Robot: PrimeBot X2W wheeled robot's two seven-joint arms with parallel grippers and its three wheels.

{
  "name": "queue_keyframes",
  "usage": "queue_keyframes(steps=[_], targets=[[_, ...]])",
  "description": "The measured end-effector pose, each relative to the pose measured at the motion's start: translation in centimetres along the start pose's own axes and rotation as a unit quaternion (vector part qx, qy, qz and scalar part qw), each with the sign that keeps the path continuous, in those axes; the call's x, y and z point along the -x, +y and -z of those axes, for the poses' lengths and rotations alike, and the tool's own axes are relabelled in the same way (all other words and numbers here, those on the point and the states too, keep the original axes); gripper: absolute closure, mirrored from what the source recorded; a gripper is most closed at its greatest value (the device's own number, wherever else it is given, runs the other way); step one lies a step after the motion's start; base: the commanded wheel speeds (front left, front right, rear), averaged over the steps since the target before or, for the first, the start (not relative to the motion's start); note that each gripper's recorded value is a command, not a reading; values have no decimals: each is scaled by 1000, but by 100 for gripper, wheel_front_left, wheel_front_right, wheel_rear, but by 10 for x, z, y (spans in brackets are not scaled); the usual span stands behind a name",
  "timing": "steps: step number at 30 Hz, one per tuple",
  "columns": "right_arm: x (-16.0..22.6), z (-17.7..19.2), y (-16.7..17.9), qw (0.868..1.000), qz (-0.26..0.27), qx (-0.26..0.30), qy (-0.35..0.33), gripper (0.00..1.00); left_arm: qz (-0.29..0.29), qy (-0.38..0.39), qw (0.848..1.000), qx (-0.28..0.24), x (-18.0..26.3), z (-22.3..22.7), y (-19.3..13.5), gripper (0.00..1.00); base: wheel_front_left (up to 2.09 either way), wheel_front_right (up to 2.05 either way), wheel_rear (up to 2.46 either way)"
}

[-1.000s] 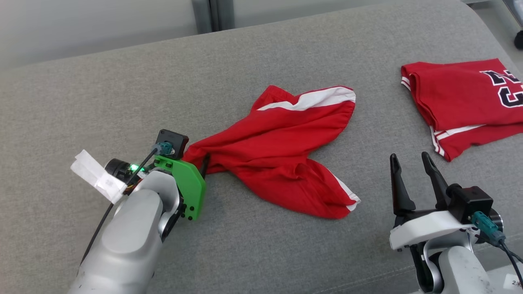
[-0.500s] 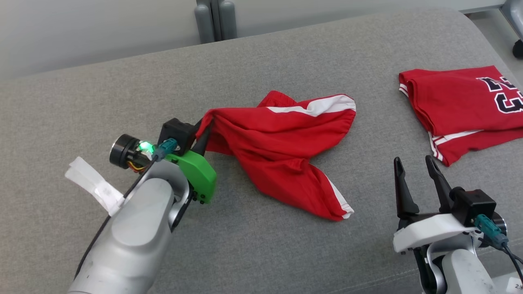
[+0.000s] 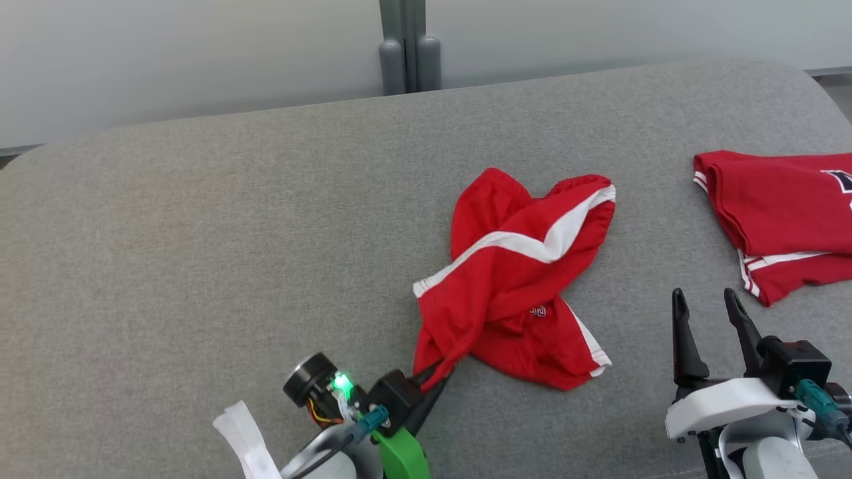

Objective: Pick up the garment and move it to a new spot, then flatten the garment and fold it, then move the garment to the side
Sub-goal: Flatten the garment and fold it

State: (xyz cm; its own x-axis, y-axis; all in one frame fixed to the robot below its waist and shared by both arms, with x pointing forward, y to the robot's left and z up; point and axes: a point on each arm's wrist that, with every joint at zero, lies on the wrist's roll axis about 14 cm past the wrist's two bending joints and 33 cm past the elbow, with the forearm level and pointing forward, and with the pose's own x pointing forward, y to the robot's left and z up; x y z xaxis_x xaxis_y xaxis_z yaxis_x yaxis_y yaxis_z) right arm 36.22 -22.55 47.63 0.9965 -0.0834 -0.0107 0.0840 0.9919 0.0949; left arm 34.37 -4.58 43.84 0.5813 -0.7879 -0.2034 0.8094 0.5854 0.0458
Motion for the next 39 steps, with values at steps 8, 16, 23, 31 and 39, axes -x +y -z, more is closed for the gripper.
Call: queue_keyframes(steps=[8,16,23,31,39], targets=[[-7,2,13,1000,-19,-2,3,0,21,31,999,16,7,23,-29,100,0,0,0],[-9,2,12,1000,-17,-2,3,0,35,94,995,17,21,64,-42,100,0,0,0],[-10,0,9,1000,-13,-2,0,0,-14,86,995,45,24,64,-22,0,0,0,0],[-10,-11,3,1000,-5,0,-17,0,-102,18,989,103,32,34,14,0,0,0,0],[-6,-25,0,999,0,1,-38,0,-187,-60,974,117,45,-10,52,0,0,0,0]])
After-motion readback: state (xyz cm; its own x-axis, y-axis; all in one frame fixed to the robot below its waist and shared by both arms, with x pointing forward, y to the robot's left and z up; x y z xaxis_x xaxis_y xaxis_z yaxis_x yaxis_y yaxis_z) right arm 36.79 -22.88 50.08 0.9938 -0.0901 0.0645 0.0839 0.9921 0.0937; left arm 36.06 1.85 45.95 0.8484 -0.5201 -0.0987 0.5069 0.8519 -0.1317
